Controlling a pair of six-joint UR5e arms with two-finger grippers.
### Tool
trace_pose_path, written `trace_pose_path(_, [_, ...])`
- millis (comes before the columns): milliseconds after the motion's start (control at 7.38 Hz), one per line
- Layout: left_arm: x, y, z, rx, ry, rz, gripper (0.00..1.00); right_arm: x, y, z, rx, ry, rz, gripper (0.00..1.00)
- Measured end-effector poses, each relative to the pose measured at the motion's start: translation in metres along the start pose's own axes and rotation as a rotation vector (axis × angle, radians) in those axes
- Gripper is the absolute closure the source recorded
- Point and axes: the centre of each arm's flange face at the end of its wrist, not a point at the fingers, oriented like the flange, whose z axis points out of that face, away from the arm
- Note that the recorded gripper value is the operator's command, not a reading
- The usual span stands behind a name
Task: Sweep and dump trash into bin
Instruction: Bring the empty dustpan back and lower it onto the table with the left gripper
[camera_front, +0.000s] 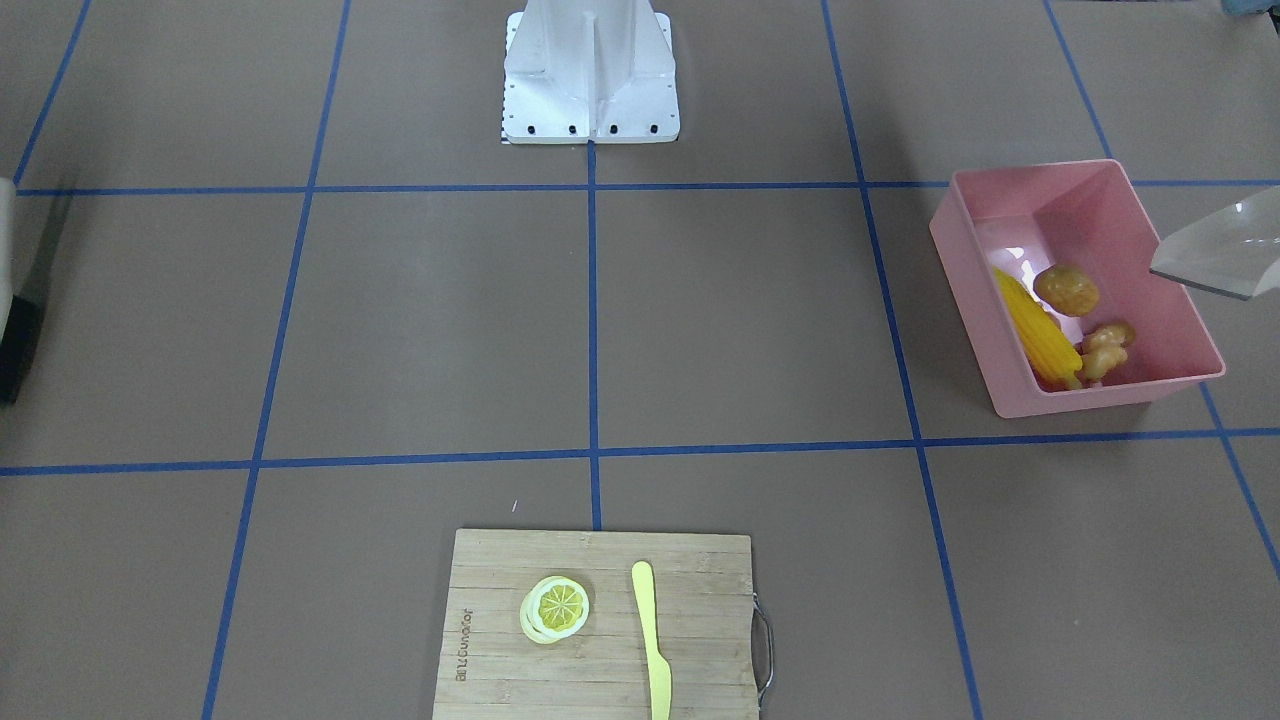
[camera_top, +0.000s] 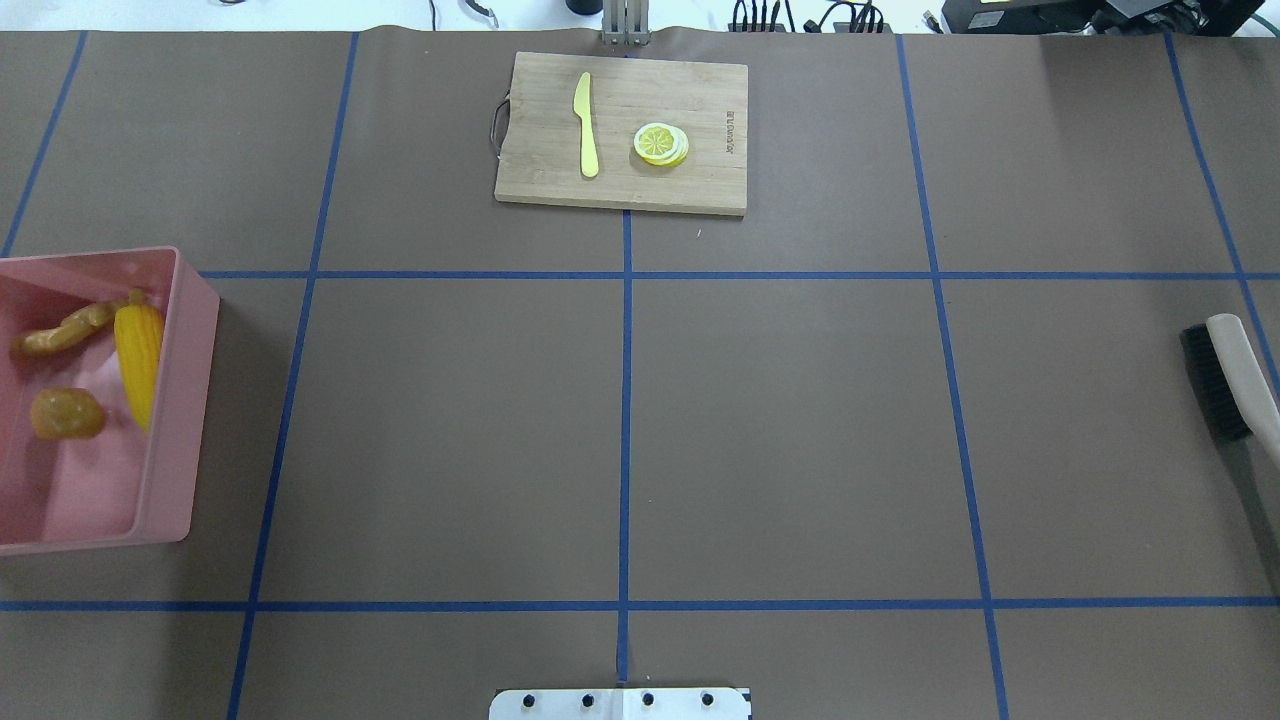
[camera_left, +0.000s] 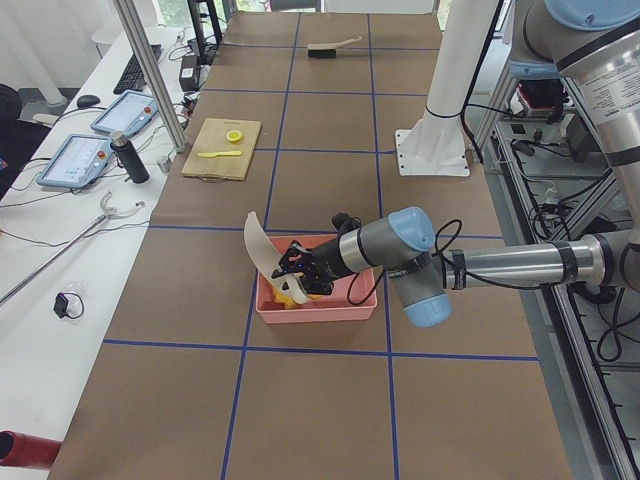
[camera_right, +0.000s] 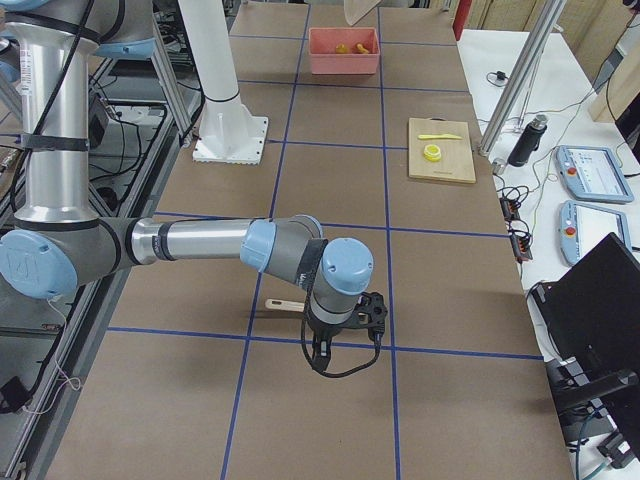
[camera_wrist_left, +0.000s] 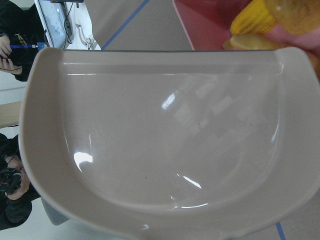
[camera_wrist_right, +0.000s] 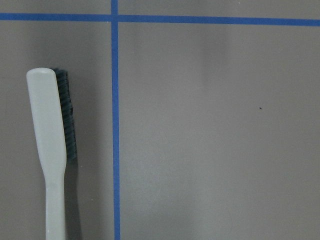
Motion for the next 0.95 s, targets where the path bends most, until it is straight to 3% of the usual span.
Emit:
trace_pose_path(407, [-0.003,-0.001,0.004,0.007,0.003,-0.013,1.00,0.004,-0.001,0.003,0.062,0.024,-0.055,0.00])
trace_pose_path(542, [-0.004,-0.003,0.005,0.021,0.016,-0.063,1.00,0.007,-0.002,0.007,0.073,0.024,-0.063,0.00])
trace_pose_path(678, [-0.004,-0.007,0.008,0.051,0.043,-0.156,1.00,0.010,-0.001,0.013,0.076,0.017,-0.061,0.00])
trace_pose_path(949, [-0.012,-0.024,0.021,0.157,0.165,-0.437,1.00,0.014,0.000,0.018,0.075,0.003,-0.055,0.00])
